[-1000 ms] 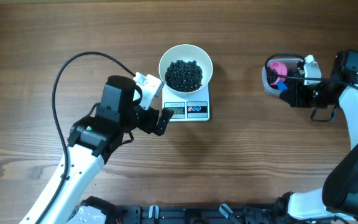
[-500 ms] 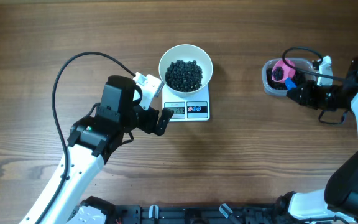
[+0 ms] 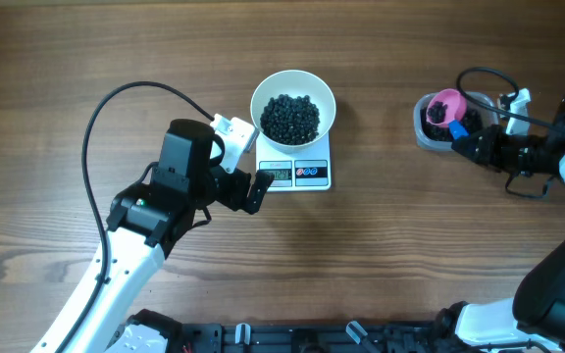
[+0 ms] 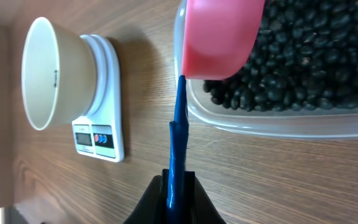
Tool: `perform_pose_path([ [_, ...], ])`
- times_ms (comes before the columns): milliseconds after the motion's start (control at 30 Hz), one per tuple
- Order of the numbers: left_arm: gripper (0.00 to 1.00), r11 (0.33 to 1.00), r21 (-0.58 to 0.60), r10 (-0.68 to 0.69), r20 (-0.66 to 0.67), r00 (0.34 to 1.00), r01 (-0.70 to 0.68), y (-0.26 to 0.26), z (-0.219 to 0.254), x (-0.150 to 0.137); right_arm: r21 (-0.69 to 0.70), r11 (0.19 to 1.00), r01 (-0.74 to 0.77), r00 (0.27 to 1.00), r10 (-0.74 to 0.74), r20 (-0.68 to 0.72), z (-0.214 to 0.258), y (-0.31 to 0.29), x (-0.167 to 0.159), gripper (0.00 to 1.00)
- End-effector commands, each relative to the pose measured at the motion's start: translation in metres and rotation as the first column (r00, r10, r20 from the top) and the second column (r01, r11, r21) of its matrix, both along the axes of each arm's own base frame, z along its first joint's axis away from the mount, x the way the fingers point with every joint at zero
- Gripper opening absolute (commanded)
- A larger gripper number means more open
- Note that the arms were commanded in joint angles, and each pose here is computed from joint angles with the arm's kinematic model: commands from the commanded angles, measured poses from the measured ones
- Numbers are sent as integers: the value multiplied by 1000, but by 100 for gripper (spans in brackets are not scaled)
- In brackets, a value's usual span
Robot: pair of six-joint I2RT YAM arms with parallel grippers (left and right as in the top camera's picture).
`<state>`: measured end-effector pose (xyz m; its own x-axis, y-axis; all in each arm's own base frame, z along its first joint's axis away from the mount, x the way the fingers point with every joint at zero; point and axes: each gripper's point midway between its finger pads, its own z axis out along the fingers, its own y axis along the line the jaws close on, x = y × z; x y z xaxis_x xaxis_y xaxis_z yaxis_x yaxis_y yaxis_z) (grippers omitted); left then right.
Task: Scoop item into bowl and weigh 150g on scale
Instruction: 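Drag the pink scoop through the black beans in the tub to fill it, then lift the filled scoop and carry it left over the white bowl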
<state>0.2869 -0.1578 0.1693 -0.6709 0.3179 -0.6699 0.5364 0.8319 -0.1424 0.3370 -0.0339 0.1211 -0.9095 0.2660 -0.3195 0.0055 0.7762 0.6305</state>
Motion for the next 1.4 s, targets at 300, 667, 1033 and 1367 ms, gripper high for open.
perform_pose_path([
  [300,100,1000,4,-18,-9,1000,18,-2,-4,-2,246,967,-69,986,29,161,39,26,15,4],
  [667,100,1000,4,-18,-9,1000,18,-2,-4,-2,388,886,-254,931,115,347,85,78,39,4],
  [1033,100,1000,4,-18,-9,1000,18,-2,-4,-2,200,881,-429,845,313,434,81,173,58,4],
  [1367,100,1000,4,-18,-9,1000,18,-2,-4,-2,-97,892,-441,791,437,429,49,206,64,4],
])
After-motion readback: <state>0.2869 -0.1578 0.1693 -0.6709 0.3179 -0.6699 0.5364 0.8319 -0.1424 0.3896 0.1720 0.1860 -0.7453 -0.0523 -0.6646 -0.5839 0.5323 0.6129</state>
